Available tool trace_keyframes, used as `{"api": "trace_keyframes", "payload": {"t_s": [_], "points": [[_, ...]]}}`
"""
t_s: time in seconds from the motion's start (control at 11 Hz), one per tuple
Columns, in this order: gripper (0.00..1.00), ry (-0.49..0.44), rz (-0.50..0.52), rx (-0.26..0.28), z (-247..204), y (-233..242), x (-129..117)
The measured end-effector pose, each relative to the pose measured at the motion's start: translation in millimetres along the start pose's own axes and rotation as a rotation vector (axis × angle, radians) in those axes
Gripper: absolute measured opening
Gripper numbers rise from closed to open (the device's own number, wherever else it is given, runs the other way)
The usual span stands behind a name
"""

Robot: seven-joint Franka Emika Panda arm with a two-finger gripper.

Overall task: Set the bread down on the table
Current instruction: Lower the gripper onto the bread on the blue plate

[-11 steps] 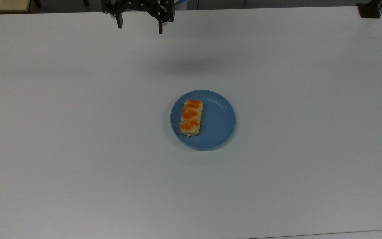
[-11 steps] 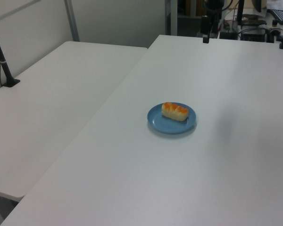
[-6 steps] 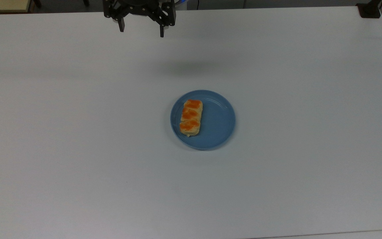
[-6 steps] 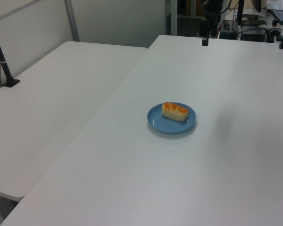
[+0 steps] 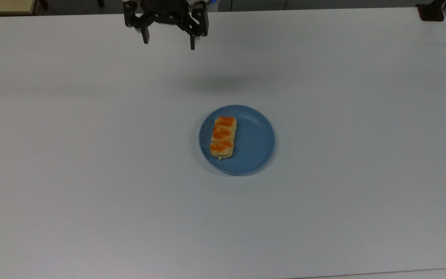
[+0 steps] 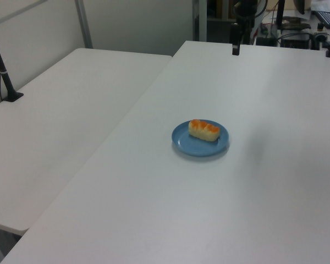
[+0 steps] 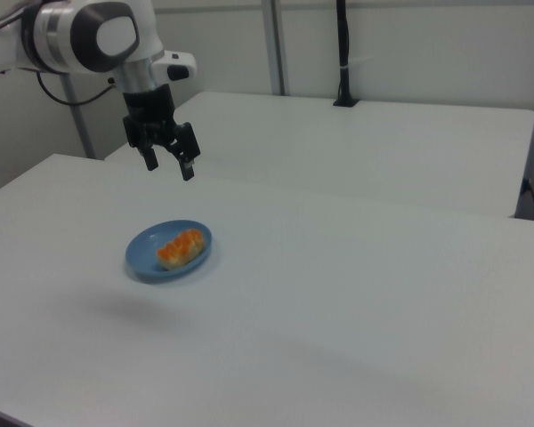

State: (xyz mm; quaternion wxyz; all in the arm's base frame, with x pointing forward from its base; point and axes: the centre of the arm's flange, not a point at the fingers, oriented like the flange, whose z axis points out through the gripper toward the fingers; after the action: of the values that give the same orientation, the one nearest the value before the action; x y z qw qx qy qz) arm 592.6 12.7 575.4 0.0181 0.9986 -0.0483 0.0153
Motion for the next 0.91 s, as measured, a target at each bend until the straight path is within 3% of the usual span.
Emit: {"api": "trace_keyframes", "payload": {"t_s": [0.36, 0.63, 0.91], "points": [[1.0, 0.038, 0.103, 0.009, 64.1, -59.1, 31.4], [1.0, 0.043, 0.105, 0.0, 147.3, -113.7, 50.1], [1.0, 0.006, 0.091, -0.024, 205.7, -129.2, 55.8]]}}
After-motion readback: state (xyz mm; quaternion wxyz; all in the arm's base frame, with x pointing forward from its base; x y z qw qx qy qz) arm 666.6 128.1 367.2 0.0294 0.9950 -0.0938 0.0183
